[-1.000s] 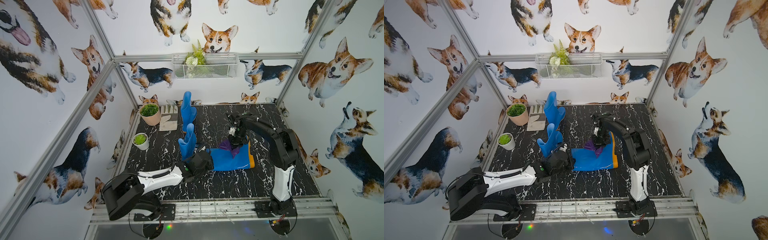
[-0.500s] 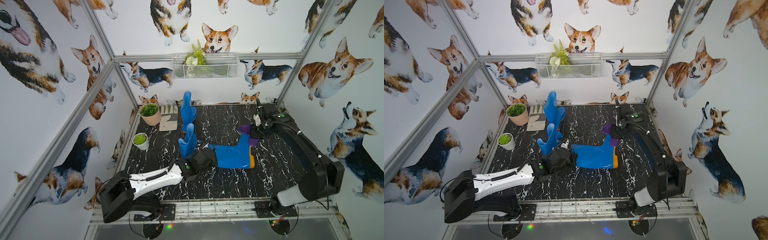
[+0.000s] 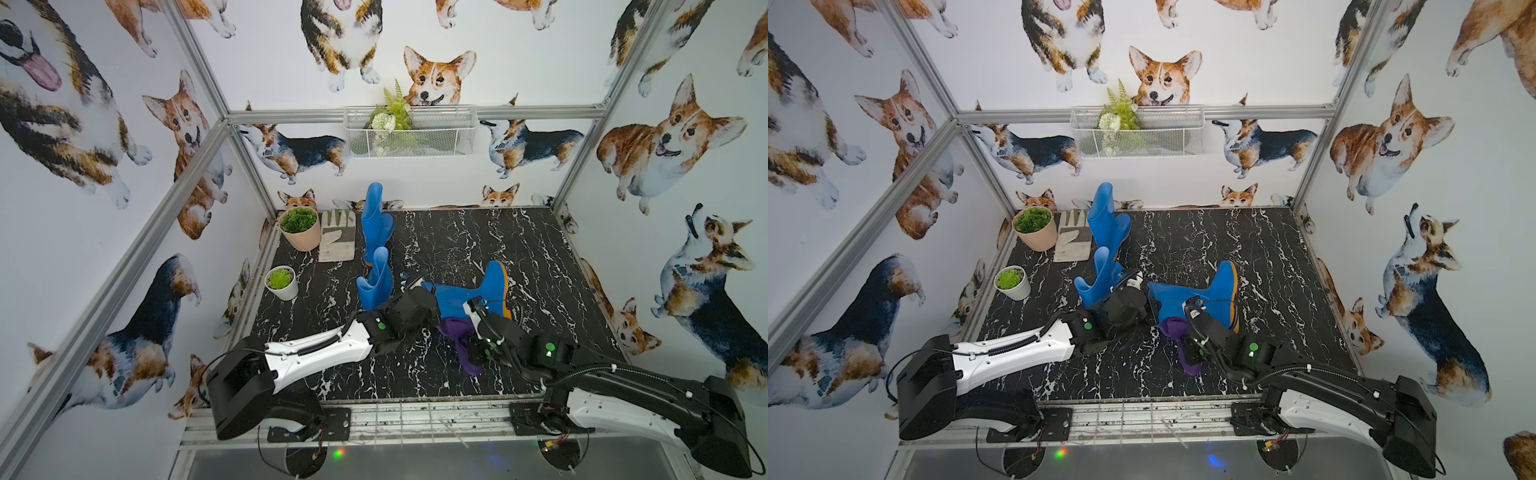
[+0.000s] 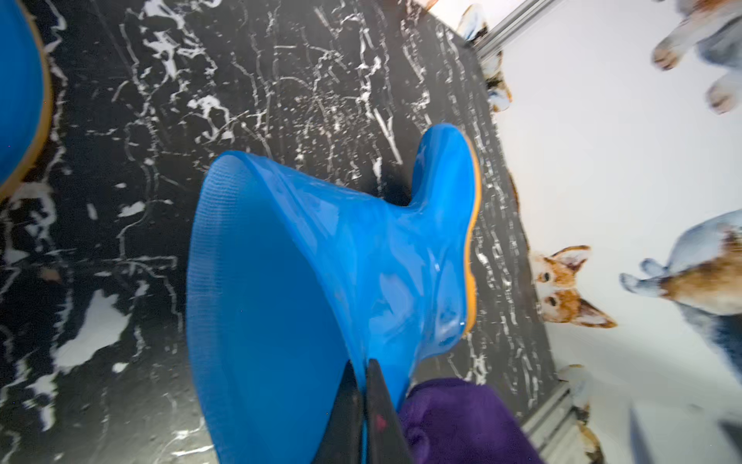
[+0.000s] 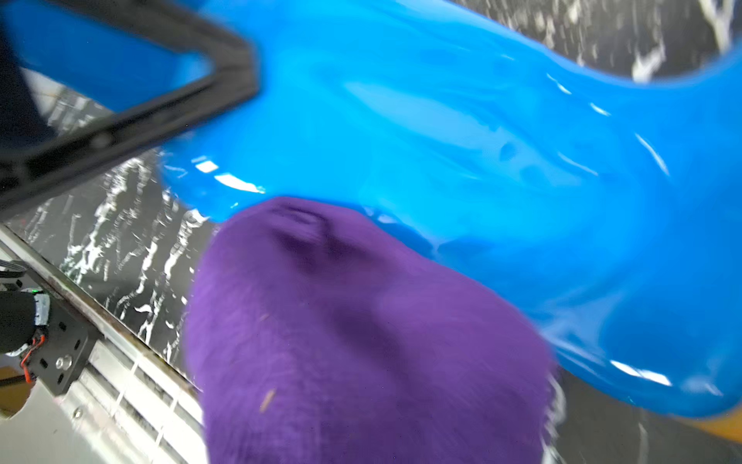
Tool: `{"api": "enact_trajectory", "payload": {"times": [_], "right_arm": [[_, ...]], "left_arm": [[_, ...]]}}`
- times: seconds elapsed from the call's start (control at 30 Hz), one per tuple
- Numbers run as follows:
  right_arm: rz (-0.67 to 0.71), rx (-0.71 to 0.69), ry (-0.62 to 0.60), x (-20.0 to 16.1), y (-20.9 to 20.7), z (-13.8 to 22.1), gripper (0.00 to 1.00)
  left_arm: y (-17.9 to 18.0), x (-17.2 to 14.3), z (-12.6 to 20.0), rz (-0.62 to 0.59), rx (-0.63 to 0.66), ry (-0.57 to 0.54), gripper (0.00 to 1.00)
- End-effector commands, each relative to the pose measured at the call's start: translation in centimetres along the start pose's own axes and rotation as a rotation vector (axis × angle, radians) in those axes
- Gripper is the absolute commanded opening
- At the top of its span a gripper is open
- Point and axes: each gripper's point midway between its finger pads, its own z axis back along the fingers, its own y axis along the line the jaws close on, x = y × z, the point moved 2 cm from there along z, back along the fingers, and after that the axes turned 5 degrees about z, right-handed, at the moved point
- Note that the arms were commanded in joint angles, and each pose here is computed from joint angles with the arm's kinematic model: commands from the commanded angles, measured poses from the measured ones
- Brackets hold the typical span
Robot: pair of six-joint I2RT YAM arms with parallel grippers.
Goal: Wipe the rubber boots with a cloth
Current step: Wipe the dirt off the rubber boot.
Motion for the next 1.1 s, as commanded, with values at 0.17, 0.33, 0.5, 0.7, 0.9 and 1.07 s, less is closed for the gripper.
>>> {"api": "enact_trajectory", "payload": {"times": [0.17,0.33,0.5,0.7,0.9,1.07], "right_arm": [[0.013,-0.009,-0.302,3.6,3.5,-4.2,0.0],[-0.04,-0.303,-0.206,2.3,-1.7,-4.2,0.0],[-0.341,-0.472,-0.069,-2.6,-10.2,-2.5,0.0],[-0.5,-0.558,-0.019,-5.6,-14.7,1.1,0.0],[-0.466,-0.438,-0.036,-3.8,-13.4,3.4,0.0],[-0.273,-0.291,-0.084,1.2,-9.4,4.5,0.0]], "left_arm": [[-3.3,0.7,0.9,0.15,-0.123,-0.009,0.0],[-3.8,1.2,1.9,0.177,-0.145,-0.021,0.0],[-4.6,1.8,2.6,0.167,-0.168,-0.027,0.0],[-5.0,2.2,2.9,0.177,-0.198,-0.027,0.0],[-5.4,2.4,3.2,0.164,-0.217,-0.019,0.0],[-5.8,2.1,3.1,0.124,-0.235,0.015,0.0]]}}
